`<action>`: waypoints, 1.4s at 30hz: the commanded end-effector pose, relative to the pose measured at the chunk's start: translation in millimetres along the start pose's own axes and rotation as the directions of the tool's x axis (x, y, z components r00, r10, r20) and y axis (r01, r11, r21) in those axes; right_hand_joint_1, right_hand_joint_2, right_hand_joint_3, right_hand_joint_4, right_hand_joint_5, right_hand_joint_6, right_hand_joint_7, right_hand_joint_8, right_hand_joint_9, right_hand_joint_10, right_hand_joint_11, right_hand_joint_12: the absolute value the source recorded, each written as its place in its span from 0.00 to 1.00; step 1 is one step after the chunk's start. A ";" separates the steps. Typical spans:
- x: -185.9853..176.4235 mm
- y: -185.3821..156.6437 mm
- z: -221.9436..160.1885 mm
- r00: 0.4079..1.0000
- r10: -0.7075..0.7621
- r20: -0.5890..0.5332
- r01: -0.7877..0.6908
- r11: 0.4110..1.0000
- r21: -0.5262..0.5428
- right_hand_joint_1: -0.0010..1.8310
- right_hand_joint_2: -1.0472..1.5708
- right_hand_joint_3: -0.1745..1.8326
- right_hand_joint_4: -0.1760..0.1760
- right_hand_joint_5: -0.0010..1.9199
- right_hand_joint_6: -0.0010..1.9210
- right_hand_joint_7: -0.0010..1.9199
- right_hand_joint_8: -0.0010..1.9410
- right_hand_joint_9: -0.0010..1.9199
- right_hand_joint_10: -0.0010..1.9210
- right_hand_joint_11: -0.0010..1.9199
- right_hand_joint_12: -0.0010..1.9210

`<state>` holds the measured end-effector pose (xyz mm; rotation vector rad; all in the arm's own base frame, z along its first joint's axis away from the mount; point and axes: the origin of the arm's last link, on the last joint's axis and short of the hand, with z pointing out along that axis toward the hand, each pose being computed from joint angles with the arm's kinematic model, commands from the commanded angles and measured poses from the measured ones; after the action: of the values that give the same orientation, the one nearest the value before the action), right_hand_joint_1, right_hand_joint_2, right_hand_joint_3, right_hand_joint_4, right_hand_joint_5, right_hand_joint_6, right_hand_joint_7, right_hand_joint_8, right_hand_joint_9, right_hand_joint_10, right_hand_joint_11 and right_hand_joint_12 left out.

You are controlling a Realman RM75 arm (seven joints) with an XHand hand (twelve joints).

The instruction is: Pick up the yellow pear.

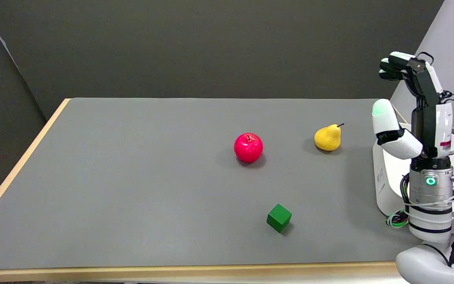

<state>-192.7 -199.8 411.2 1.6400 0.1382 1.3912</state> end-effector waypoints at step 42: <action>35.1 78.1 150.8 0.594 -0.556 0.581 0.737 0.666 -0.117 0.36 0.66 0.54 0.57 0.22 0.41 0.31 0.39 0.28 0.62 0.19 0.84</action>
<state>-140.9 -292.2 489.7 1.3904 0.1846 0.6989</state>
